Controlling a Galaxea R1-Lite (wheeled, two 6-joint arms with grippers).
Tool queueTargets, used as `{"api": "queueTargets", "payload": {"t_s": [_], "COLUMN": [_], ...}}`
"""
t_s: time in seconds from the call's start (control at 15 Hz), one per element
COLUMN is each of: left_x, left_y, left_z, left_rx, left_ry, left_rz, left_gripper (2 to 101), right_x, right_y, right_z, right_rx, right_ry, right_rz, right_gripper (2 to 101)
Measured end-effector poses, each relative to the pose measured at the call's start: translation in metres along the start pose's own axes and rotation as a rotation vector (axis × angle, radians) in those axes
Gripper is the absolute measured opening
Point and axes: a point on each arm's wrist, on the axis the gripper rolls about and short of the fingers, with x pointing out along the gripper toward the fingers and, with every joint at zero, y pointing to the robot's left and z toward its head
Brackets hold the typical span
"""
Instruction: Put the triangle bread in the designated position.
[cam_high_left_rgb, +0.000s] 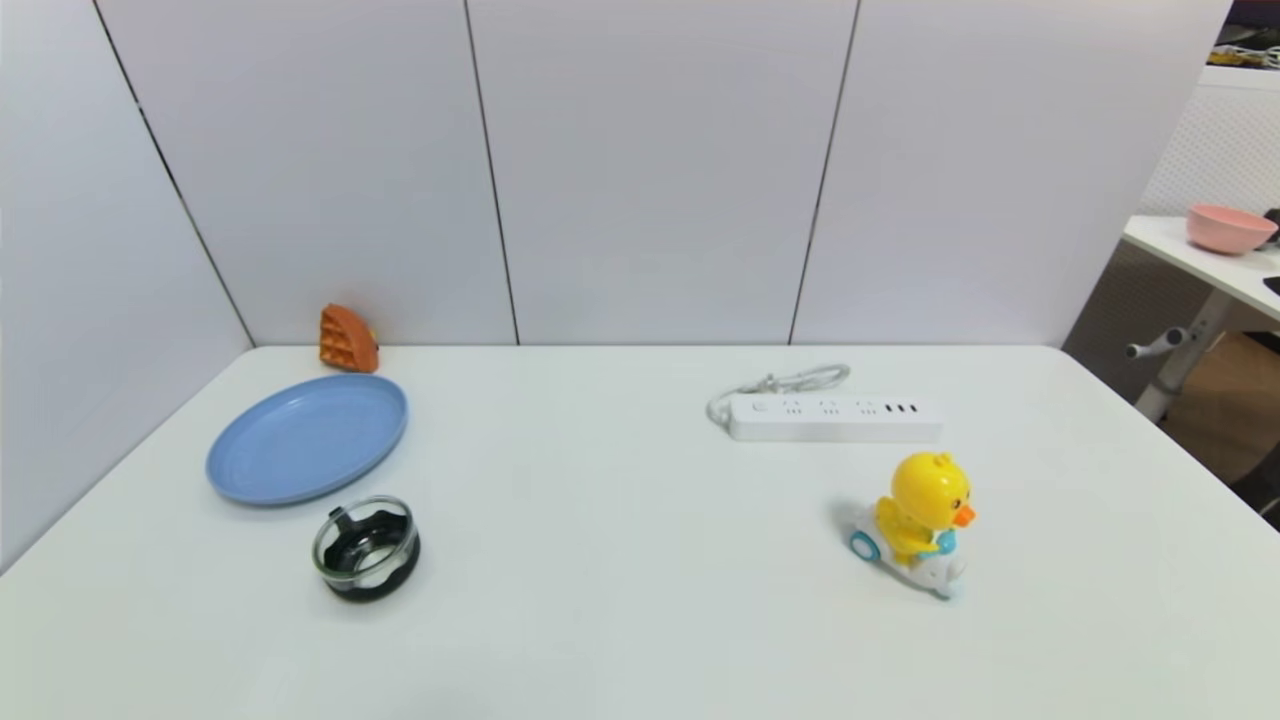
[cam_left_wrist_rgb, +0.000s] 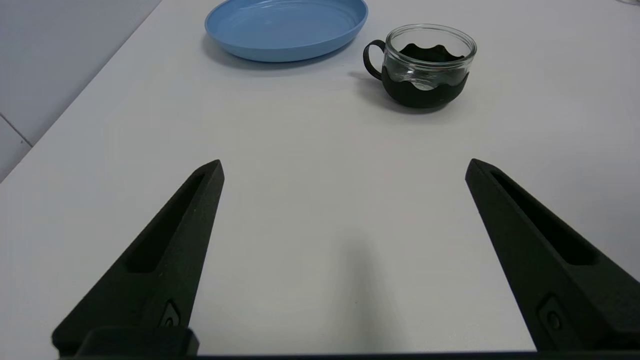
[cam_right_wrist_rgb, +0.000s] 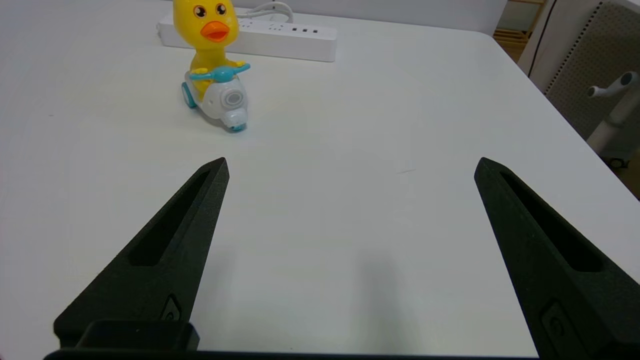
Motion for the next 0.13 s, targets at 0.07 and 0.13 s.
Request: {"api": "queueTargets", "payload": {"t_s": [0.07,0.13], "left_x": [0.0000,0.0000], "left_y": [0.0000,0.0000], "left_z": [0.0000,0.0000], "left_rx": [0.000,0.000], "left_ry": [0.000,0.000], "left_rz": [0.000,0.000], "left_gripper": [97.8,97.8], "right_x": [0.0000,0.0000], "right_y": [0.0000,0.0000], "right_z": [0.0000,0.0000], "right_rx": [-0.004,-0.004], "right_ry": [0.000,0.000], "right_rz": [0.001,0.002], "right_gripper": [97.3,97.3]}}
